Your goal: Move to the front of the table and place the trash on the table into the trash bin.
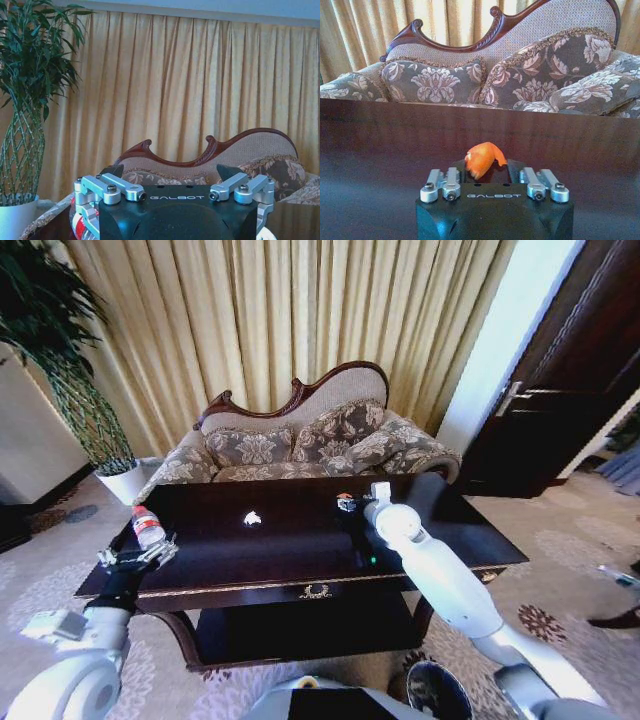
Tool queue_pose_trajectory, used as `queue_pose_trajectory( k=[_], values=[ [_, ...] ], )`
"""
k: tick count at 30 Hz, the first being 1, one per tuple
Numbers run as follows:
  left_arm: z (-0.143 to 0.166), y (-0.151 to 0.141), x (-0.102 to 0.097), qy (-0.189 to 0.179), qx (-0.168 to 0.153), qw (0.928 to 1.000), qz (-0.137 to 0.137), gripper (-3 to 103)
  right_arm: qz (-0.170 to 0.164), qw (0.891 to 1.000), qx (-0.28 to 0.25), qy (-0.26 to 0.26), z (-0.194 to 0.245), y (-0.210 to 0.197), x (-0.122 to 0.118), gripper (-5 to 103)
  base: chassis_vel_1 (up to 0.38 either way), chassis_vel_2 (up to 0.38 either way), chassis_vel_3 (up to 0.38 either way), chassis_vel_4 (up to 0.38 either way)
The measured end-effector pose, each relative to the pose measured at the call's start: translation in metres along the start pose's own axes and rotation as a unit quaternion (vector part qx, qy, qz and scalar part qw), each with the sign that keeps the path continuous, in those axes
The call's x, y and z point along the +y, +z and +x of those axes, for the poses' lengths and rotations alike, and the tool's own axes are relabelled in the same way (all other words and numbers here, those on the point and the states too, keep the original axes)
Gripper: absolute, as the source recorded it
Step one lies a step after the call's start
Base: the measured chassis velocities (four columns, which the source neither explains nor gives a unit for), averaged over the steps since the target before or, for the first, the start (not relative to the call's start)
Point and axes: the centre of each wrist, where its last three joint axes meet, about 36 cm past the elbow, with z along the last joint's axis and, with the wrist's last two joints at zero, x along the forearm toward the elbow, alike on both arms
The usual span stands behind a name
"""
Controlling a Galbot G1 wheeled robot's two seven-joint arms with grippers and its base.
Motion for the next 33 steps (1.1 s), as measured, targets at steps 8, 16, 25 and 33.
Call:
queue_pose_trajectory(
  k=[8,16,25,33],
  values=[
    [0.001,-0.002,-0.001,0.001,-0.002,1.0000,0.000,100,-0.001,1.000,-0.002,0.003,0.003,0.002,-0.002,21,0.000,0.000,0.000,0.000],
    [0.000,-0.002,-0.003,0.006,-0.003,1.0000,0.001,100,-0.008,1.000,-0.007,0.007,0.006,0.006,-0.008,1,0.000,0.000,0.000,0.000],
    [0.000,-0.001,-0.003,0.007,-0.002,1.0000,0.000,100,-0.025,0.999,-0.030,0.005,0.008,0.006,-0.013,0,0.000,0.000,0.000,0.000],
    [0.000,-0.001,-0.003,0.008,-0.002,1.0000,0.000,100,-0.060,0.993,-0.100,0.003,0.028,0.001,-0.023,0,0.000,0.000,0.000,0.000]
  ],
)
